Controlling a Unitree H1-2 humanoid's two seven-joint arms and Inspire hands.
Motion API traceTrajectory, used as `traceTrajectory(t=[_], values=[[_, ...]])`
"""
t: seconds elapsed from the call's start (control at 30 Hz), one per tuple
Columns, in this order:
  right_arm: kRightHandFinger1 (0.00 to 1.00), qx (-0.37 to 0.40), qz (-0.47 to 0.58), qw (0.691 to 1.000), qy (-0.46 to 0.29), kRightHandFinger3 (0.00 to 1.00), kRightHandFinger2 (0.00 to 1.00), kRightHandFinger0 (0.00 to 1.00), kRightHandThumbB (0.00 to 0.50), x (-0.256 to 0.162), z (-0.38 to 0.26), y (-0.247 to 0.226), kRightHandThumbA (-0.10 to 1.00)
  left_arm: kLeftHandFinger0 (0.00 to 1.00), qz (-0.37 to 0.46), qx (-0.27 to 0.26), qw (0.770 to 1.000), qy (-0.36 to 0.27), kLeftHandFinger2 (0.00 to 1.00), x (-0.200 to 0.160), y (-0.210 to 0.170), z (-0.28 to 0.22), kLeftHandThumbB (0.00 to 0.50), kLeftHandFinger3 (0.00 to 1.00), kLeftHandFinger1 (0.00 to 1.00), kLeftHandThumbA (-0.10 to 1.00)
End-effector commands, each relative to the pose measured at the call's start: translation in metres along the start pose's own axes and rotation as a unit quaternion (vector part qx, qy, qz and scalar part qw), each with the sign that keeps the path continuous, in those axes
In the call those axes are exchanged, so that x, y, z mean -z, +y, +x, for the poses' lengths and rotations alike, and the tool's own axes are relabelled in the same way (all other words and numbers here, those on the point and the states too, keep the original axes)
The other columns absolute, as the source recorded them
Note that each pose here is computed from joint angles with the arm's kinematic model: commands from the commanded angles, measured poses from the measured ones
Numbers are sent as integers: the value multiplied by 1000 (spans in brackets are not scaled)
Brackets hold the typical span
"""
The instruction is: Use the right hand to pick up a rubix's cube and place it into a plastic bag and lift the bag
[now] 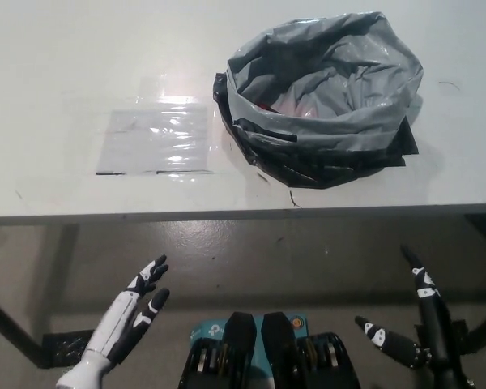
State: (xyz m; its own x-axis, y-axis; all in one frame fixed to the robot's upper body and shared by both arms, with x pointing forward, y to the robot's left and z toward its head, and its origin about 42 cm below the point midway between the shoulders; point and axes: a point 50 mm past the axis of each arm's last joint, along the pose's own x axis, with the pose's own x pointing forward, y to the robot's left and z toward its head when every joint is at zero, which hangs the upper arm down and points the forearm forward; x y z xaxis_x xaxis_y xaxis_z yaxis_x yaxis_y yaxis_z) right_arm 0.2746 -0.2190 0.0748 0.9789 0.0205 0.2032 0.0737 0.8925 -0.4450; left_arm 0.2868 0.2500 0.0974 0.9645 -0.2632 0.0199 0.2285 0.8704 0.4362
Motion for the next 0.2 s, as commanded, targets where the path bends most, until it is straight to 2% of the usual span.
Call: traceTrajectory(t=[0.0, 0.17], values=[[1000, -21, 19, 999, -44, 1000, 1000, 1000, 187, -11, -4, 5, 858, 1000, 2, 5, 999, -35, 1000, -9, 4, -6, 200, 1000, 1000, 1000], [1000, -29, 17, 999, -43, 1000, 1000, 1000, 178, -12, -6, 3, 866, 1000, 2, 6, 999, -32, 1000, -9, 2, -6, 207, 1000, 1000, 1000]])
